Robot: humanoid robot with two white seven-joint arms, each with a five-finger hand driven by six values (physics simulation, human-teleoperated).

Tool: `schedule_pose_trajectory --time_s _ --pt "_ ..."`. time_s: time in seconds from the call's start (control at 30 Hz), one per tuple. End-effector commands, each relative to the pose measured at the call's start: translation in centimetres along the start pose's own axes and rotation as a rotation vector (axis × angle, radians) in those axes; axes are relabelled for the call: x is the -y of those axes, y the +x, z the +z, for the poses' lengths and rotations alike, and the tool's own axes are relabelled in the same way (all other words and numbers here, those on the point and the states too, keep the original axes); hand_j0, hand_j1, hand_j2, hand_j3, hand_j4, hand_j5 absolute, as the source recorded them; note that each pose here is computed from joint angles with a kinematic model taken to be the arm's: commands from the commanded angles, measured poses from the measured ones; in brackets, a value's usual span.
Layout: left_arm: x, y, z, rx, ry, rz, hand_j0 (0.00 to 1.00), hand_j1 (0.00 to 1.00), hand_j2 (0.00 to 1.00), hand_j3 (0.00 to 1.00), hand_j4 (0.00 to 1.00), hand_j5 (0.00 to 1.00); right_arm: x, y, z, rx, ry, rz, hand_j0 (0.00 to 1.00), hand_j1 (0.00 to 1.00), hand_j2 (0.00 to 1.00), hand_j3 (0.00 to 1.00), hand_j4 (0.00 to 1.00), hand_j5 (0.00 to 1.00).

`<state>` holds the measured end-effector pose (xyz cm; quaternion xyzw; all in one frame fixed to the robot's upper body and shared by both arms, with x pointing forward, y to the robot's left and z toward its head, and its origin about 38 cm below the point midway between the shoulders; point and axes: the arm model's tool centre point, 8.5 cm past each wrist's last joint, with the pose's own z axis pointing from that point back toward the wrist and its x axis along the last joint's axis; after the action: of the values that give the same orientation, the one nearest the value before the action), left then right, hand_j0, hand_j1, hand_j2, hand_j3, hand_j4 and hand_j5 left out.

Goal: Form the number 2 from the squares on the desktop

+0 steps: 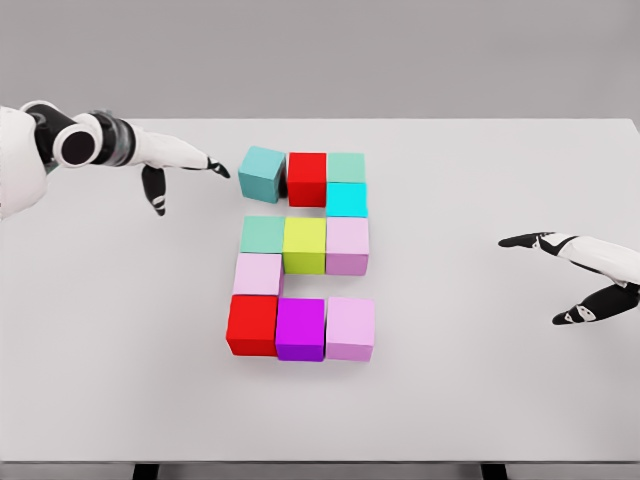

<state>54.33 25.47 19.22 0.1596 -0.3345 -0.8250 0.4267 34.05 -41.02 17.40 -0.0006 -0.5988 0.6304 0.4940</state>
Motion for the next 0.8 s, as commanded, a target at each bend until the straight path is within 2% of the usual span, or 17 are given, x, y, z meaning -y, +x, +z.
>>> schedule_pose_trajectory --time_s 0.0,0.47,0.53,0.77 --pt "-0.3 0.3 -0.8 -0.003 -0.004 0.002 1.00 1.00 1.00 1.00 1.00 1.00 0.1 0.0 0.1 0.000 -0.004 -0.006 1.00 1.00 1.00 1.00 1.00 1.00" --pt "-0.6 1.2 -1.6 0.008 -0.008 -0.009 1.00 1.00 1.00 1.00 1.00 1.00 -0.1 0.0 -0.1 0.001 0.000 -0.006 1.00 1.00 1.00 1.00 1.00 1.00" --pt "-0.7 1.5 -1.6 0.040 -0.006 -0.029 1.00 1.00 1.00 1.00 1.00 1.00 -0.2 0.0 -0.1 0.002 0.002 -0.007 1.00 1.00 1.00 1.00 1.00 1.00" --pt "-0.1 1.5 -1.4 0.074 -0.010 -0.043 1.00 1.00 1.00 1.00 1.00 1.00 -0.3 -0.1 -0.2 -0.004 0.012 0.001 1.00 1.00 1.00 1.00 1.00 1.00"
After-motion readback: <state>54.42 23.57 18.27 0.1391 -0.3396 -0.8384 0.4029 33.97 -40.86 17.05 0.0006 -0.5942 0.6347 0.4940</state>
